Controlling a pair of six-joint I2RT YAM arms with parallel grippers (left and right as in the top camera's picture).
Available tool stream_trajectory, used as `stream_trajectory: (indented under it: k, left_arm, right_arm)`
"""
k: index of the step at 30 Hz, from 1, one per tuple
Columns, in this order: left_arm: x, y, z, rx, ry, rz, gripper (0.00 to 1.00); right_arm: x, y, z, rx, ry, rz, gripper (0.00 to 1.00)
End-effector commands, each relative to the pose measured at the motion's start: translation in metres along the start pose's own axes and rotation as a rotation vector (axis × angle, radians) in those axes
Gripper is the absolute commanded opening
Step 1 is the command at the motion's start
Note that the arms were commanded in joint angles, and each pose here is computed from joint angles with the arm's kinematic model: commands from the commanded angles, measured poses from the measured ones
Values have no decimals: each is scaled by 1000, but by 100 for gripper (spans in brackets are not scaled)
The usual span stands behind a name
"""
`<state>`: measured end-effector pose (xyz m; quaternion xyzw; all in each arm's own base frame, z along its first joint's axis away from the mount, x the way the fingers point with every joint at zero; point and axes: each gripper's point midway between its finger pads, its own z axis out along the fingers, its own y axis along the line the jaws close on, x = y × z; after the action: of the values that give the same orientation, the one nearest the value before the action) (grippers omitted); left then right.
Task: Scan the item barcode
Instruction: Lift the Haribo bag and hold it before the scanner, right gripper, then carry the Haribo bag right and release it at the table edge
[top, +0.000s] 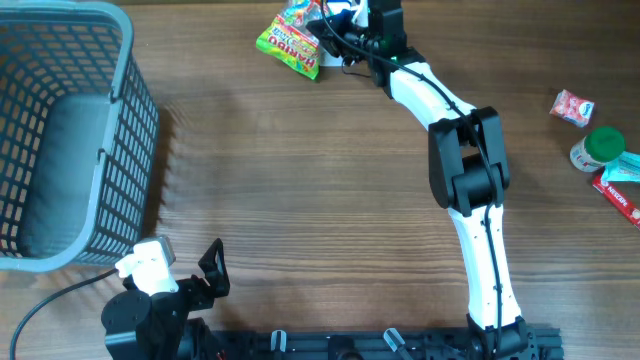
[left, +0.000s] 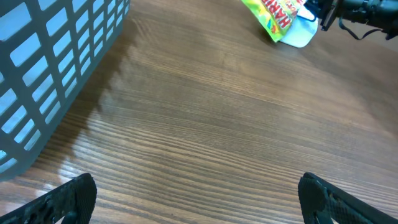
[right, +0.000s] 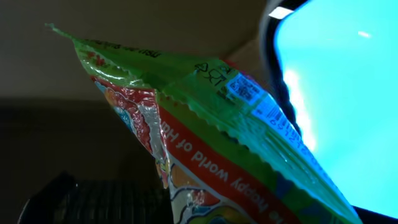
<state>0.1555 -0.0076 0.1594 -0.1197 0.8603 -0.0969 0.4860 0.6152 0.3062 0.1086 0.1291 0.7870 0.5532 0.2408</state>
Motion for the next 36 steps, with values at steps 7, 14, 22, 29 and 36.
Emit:
stream_trajectory:
  k: [7,14,22,29,36]
  left_arm:
    - [0,-4,-1,23,-6,-3,100]
    - [0,-4,-1,23,-6,-3,100]
    - [0,-4,-1,23,-6,-3,100]
    - [0,-4,-1,23,-6,-3,100]
    - [0,-4,-1,23,-6,-3,100]
  right_arm:
    - [-4,132,-76,-83,79,-171,5]
    - [-48,75,-213,517,-142,-131,5]
    - [-53,-78,-368,1019,13,-106,4]
    - [-56,-189,-476,1253,-122,66,4]
    - [-74,-184,-507,1204,-221,121,68]
